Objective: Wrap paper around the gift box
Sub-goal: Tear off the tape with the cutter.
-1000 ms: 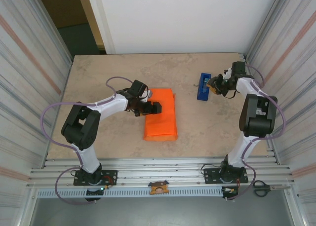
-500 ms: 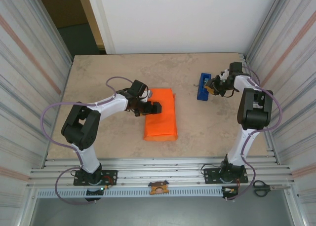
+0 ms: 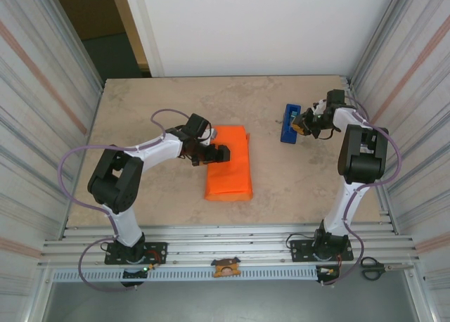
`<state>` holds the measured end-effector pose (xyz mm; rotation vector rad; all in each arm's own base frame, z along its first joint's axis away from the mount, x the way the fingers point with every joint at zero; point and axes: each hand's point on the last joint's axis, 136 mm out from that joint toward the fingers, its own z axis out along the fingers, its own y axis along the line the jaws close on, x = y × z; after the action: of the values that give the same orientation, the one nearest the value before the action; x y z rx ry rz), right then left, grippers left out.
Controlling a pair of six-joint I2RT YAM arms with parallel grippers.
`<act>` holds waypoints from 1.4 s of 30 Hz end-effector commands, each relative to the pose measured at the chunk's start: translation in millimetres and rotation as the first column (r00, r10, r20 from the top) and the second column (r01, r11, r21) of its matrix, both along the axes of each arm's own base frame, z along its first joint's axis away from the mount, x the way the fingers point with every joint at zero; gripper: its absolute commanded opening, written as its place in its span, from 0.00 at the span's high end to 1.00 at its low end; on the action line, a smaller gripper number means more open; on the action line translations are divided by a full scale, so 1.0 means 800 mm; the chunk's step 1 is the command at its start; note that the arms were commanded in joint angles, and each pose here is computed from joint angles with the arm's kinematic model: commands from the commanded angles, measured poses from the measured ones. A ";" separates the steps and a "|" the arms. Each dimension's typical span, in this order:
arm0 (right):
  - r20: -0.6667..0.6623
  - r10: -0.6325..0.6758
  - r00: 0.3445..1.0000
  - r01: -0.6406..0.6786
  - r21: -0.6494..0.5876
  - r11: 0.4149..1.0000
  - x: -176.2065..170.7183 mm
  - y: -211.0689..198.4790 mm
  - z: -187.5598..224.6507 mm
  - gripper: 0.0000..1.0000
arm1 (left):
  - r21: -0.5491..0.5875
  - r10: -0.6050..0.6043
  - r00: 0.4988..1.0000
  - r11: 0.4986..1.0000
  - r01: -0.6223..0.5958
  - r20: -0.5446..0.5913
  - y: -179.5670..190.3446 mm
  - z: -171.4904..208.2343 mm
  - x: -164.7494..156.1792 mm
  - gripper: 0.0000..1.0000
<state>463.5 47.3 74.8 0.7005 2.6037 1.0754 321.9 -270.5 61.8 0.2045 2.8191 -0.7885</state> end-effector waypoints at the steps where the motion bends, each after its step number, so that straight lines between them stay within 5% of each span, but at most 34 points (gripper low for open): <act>1: -0.011 0.022 1.000 -0.022 0.014 1.000 -0.002 0.004 -0.004 0.83 | 0.169 -0.050 0.991 0.983 0.071 -0.125 0.024 -0.072 -0.044 0.12; 18: 0.023 0.014 1.000 -0.015 0.030 0.999 0.004 0.005 0.017 0.97 | 0.167 -0.052 0.991 0.983 0.073 -0.127 0.024 -0.074 -0.044 0.13; 28: 0.099 -0.021 0.995 0.011 0.096 0.995 0.017 0.010 0.087 1.00 | 0.179 -0.043 0.990 0.982 0.067 -0.137 0.028 -0.081 -0.047 0.13; 42: 0.025 -0.061 0.998 0.055 0.196 0.979 -0.046 0.030 0.077 1.00 | 0.177 -0.044 0.989 0.982 0.069 -0.143 0.028 -0.083 -0.049 0.13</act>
<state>444.0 57.8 120.4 0.7908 2.4825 1.2173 321.8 -270.5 61.3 0.2071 2.8198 -0.7881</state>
